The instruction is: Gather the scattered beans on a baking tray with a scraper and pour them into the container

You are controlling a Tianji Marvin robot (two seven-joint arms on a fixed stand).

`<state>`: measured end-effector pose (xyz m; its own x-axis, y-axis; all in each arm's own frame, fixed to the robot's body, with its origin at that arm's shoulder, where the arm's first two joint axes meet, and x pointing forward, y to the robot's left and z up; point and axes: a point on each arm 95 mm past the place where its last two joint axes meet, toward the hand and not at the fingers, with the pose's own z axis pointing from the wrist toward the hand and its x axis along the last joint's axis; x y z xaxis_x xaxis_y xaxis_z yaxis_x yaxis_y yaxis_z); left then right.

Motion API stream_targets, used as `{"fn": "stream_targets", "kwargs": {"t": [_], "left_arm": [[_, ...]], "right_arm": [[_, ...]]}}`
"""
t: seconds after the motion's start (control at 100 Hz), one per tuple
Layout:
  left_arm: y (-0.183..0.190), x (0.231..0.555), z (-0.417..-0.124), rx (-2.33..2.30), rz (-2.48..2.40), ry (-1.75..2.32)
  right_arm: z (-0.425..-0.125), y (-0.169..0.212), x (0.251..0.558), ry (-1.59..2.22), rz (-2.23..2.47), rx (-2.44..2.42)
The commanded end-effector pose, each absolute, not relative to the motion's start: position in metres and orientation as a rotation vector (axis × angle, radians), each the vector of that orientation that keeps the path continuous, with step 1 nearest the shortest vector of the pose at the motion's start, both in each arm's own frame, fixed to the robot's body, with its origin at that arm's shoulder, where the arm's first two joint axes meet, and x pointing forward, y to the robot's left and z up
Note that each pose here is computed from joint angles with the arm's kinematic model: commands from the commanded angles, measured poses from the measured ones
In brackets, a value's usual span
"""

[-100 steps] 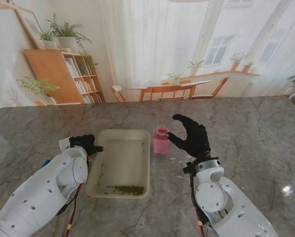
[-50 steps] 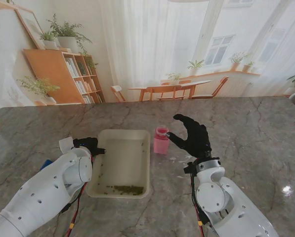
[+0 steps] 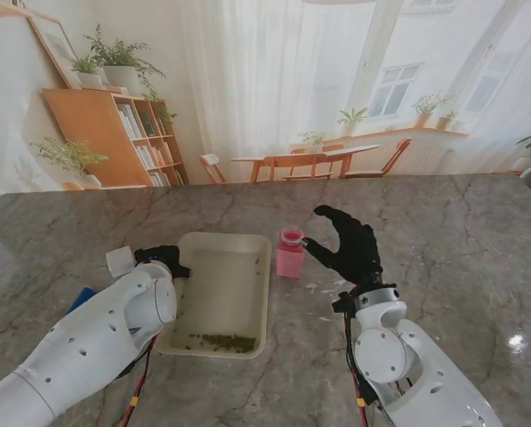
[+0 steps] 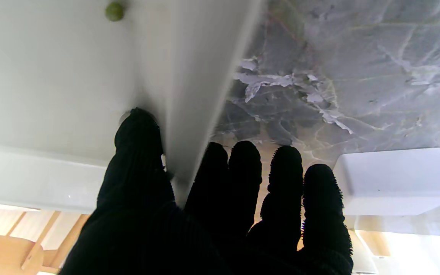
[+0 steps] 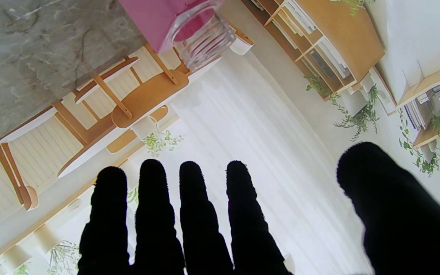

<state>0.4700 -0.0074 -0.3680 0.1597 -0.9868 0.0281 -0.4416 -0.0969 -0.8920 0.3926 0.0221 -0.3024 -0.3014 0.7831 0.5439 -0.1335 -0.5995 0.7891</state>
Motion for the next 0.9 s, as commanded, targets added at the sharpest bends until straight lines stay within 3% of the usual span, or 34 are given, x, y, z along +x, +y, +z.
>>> {"fn": "stream_targets", "kwargs": {"t": [0.0,0.89], "left_arm": [[-0.012,0.461,-0.385,-1.694,-0.856,1.411],[-0.009,0.454,-0.363,-2.096,-1.253,0.815]], "right_arm": [[-0.304,0.023,0.392,0.864,1.949,1.336],[-0.303,0.020,0.391,0.852,1.939,1.334]]}}
